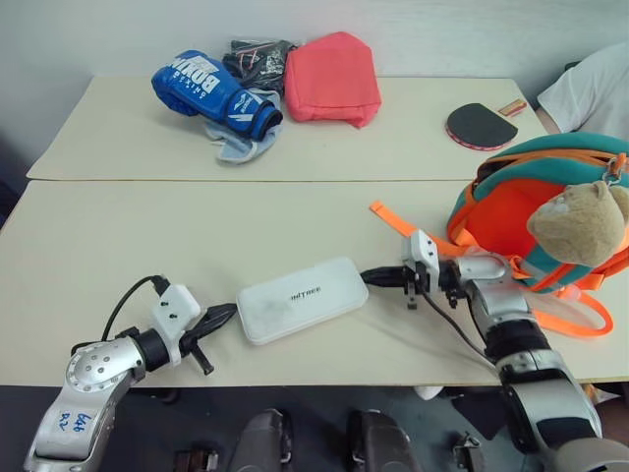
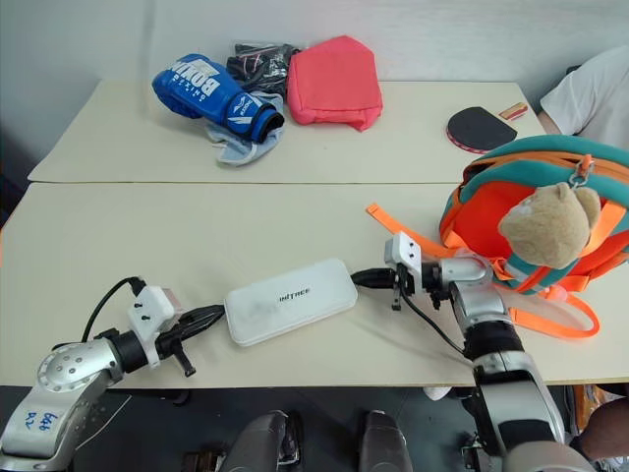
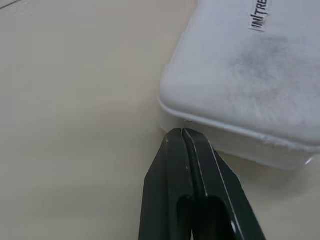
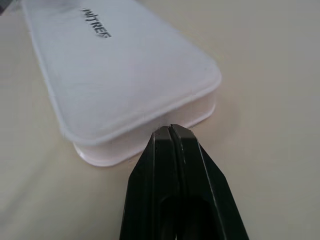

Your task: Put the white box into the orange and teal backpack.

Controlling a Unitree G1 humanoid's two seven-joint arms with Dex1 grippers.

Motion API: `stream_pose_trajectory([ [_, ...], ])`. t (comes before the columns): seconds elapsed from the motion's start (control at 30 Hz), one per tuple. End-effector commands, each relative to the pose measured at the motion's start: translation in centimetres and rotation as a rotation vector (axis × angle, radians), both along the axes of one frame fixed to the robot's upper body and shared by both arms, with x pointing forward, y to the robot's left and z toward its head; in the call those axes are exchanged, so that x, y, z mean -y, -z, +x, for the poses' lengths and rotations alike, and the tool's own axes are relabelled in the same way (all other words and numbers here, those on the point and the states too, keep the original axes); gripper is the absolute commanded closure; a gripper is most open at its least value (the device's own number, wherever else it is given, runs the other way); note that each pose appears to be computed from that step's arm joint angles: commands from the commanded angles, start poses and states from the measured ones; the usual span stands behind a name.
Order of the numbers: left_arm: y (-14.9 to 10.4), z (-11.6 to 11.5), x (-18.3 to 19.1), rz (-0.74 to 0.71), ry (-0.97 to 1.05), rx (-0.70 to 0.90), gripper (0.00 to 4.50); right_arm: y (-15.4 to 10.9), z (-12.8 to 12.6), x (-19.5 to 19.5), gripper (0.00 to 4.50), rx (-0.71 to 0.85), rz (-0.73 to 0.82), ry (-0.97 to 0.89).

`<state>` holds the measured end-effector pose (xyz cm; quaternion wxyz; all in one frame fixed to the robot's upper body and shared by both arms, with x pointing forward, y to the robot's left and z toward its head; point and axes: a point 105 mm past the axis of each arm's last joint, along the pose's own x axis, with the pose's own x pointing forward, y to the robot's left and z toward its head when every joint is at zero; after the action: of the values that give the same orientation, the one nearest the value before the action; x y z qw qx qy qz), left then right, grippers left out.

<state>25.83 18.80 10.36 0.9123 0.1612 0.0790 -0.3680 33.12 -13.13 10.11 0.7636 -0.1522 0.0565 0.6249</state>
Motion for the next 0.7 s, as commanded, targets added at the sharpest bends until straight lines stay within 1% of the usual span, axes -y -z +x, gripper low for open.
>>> stream_pose_trajectory([
  [0.03,-0.6,0.2,2.0,-0.022,0.076,0.044,4.47,-1.1,-1.4,-0.2,4.5,0.016,0.014,-0.015],
  [0.2,-0.4,1.9,2.9,-0.016,0.081,0.059,4.47,-0.7,-2.9,1.1,4.5,0.0,-0.001,0.074],
  [0.3,-0.4,2.3,1.2,-0.057,-0.01,0.008,4.47,-0.4,-3.4,2.5,4.5,0.009,-0.051,0.124],
  [0.33,-0.2,2.0,0.8,-0.082,-0.02,-0.046,4.47,-0.4,-3.5,2.9,4.5,0.016,-0.065,0.133],
  [0.37,0.2,1.3,0.1,-0.089,-0.016,-0.118,4.09,-0.7,-3.7,3.3,4.5,0.017,-0.068,0.142],
  [0.4,0.4,0.8,-0.3,-0.093,-0.01,-0.168,3.88,-1.0,-3.9,3.5,4.5,0.019,-0.069,0.148],
  [0.43,1.0,0.4,-1.3,-0.142,-0.065,-0.298,3.62,-1.2,-4.0,3.7,4.5,0.019,-0.073,0.151],
  [0.5,1.2,-0.7,-2.3,-0.274,-0.089,-0.565,3.0,-1.3,-4.4,4.4,4.5,0.019,-0.105,0.15],
  [0.53,1.1,-1.1,-2.4,-0.318,-0.099,-0.666,2.69,-1.3,-4.5,4.7,4.5,0.018,-0.117,0.149],
  [0.57,0.6,-1.0,-2.4,-0.379,-0.094,-0.731,2.38,-1.1,-4.6,4.9,4.5,0.015,-0.125,0.151],
  [0.63,0.3,0.3,-2.7,-0.458,-0.156,-0.837,1.8,-0.8,-4.4,5.0,4.5,0.012,-0.137,0.149],
  [0.67,-0.1,0.6,-2.3,-0.499,-0.145,-0.901,1.45,-0.7,-4.3,4.9,4.5,0.014,-0.141,0.144],
  [0.7,-0.3,1.0,-2.0,-0.517,-0.148,-0.939,1.17,-0.7,-4.1,4.7,4.5,0.017,-0.141,0.138],
])
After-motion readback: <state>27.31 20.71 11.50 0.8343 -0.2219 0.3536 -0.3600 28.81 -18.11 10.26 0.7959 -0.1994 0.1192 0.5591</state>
